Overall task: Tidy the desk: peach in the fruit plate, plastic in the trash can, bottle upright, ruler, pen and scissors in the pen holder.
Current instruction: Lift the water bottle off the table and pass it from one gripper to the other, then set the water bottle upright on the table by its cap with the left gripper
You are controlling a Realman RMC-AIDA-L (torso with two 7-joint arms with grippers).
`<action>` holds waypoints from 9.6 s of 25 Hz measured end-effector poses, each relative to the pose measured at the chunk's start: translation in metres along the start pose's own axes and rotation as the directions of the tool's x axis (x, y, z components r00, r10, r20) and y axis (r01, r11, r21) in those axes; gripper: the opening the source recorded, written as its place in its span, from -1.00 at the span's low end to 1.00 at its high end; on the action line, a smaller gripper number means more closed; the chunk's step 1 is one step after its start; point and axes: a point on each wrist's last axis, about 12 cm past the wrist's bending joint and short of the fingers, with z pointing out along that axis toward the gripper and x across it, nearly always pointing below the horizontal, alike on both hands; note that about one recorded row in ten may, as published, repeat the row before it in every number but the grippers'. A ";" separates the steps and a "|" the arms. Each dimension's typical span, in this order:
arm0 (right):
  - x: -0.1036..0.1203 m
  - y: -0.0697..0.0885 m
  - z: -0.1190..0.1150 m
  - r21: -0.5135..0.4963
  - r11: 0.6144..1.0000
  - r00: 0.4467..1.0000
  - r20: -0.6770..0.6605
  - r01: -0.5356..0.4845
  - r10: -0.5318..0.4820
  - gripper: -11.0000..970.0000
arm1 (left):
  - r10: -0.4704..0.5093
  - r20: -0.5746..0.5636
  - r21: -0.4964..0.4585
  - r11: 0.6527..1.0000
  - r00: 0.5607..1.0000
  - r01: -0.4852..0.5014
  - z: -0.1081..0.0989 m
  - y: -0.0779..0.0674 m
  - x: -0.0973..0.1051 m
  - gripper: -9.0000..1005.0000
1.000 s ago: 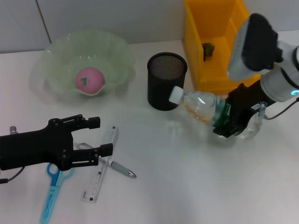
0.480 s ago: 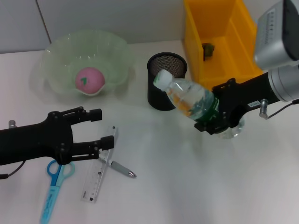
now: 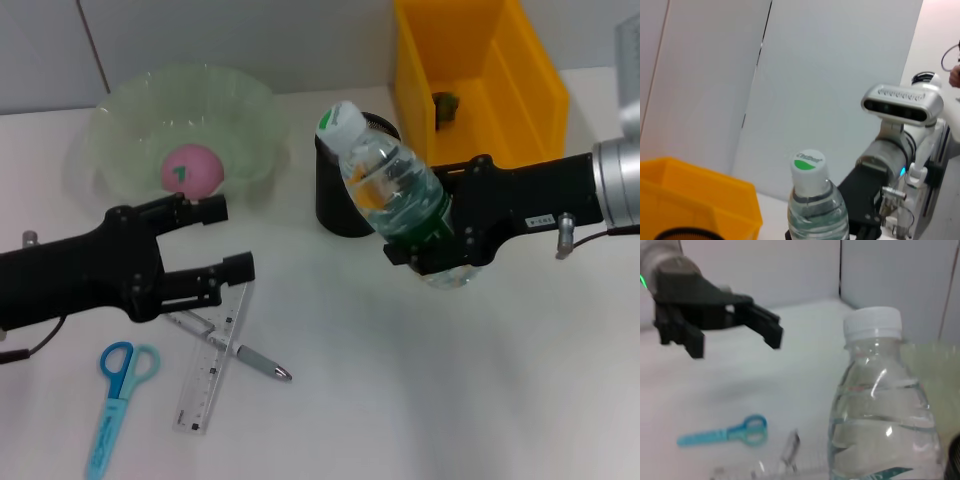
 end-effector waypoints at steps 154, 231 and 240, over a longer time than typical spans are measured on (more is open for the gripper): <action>0.014 0.027 0.062 -0.211 0.977 0.927 0.368 0.003 0.076 0.63 | 0.055 0.153 0.111 0.991 0.987 -0.073 0.046 0.011 -0.035 -0.11; 0.084 0.023 -0.020 0.059 0.957 0.892 0.382 -0.285 0.242 0.71 | 0.246 0.151 -0.514 0.847 0.957 -0.137 -0.014 0.042 0.025 -0.10; 0.084 0.021 -0.020 0.069 0.956 0.894 0.378 -0.285 0.239 0.71 | 0.254 0.117 -0.555 0.818 0.960 -0.149 -0.009 0.044 0.036 -0.10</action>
